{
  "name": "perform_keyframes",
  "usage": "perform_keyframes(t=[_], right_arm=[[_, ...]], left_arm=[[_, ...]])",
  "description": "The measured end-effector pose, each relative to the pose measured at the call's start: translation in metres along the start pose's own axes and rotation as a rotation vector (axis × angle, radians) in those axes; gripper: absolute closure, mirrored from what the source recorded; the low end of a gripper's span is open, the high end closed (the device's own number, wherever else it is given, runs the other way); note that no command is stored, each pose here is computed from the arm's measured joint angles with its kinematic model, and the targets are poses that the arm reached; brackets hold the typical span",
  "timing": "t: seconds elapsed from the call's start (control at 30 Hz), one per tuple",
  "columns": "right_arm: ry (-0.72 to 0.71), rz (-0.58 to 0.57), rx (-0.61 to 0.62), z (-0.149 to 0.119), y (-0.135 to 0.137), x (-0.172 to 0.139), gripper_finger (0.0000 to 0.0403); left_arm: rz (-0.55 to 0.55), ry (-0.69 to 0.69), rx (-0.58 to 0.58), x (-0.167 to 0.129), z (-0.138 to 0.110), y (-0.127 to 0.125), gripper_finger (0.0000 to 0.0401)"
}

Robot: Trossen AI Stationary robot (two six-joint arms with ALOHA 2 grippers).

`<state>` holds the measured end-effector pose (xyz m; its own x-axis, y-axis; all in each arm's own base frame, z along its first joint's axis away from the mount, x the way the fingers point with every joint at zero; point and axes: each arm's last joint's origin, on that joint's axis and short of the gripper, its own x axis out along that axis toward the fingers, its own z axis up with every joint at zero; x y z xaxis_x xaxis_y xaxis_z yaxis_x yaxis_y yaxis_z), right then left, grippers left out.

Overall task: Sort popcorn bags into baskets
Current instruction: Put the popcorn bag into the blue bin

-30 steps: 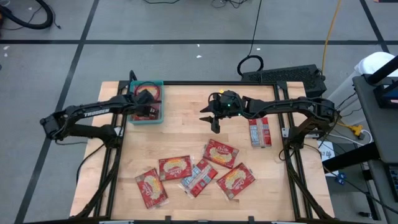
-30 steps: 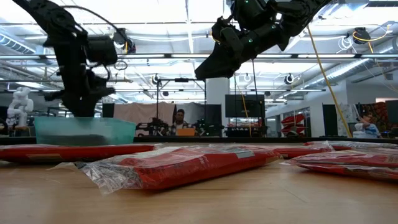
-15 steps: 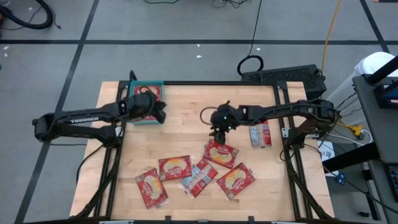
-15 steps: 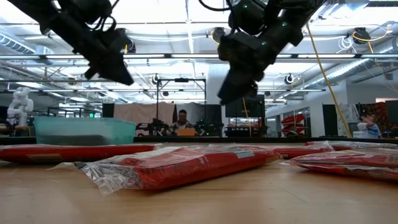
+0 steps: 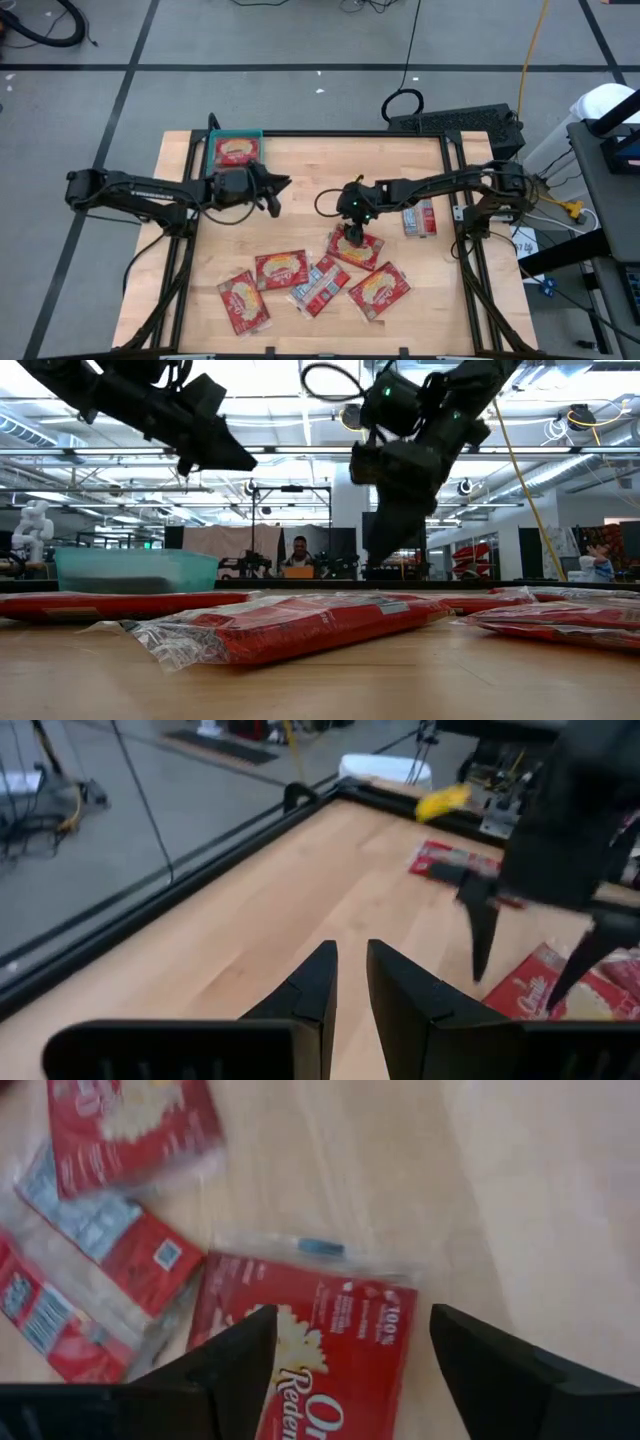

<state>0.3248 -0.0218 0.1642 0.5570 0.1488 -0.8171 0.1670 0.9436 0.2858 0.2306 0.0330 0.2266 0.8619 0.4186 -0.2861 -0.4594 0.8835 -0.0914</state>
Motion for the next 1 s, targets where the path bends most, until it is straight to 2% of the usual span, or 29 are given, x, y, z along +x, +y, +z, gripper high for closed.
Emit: perform_keyframes(t=[0.23,0.4,0.53,0.73,0.77,1.0], right_arm=[[0.055,-0.006,-0.007,-0.006,-0.014,0.027,0.014],[0.088,0.006,-0.05,-0.01,-0.015,0.037,0.0161],[0.085,0.023,-0.062,-0.01,-0.014,0.038,0.0222],[0.065,0.066,-0.045,-0.007,-0.017,0.035,0.0373],[0.055,0.067,-0.049,-0.006,-0.019,0.034,0.0386],[-0.087,0.067,-0.078,0.011,-0.023,0.01,0.04]], left_arm=[[-0.008,-0.022,0.007,0.014,-0.006,-0.005,0.034],[-0.005,-0.007,0.013,0.019,-0.01,-0.006,0.034],[-0.002,-0.002,0.015,0.019,-0.011,-0.006,0.034],[-0.001,-0.002,0.008,0.019,-0.011,-0.006,0.034],[-0.001,-0.002,0.007,0.019,-0.011,-0.006,0.034],[0.0,0.005,-0.023,0.019,-0.012,-0.006,0.034]])
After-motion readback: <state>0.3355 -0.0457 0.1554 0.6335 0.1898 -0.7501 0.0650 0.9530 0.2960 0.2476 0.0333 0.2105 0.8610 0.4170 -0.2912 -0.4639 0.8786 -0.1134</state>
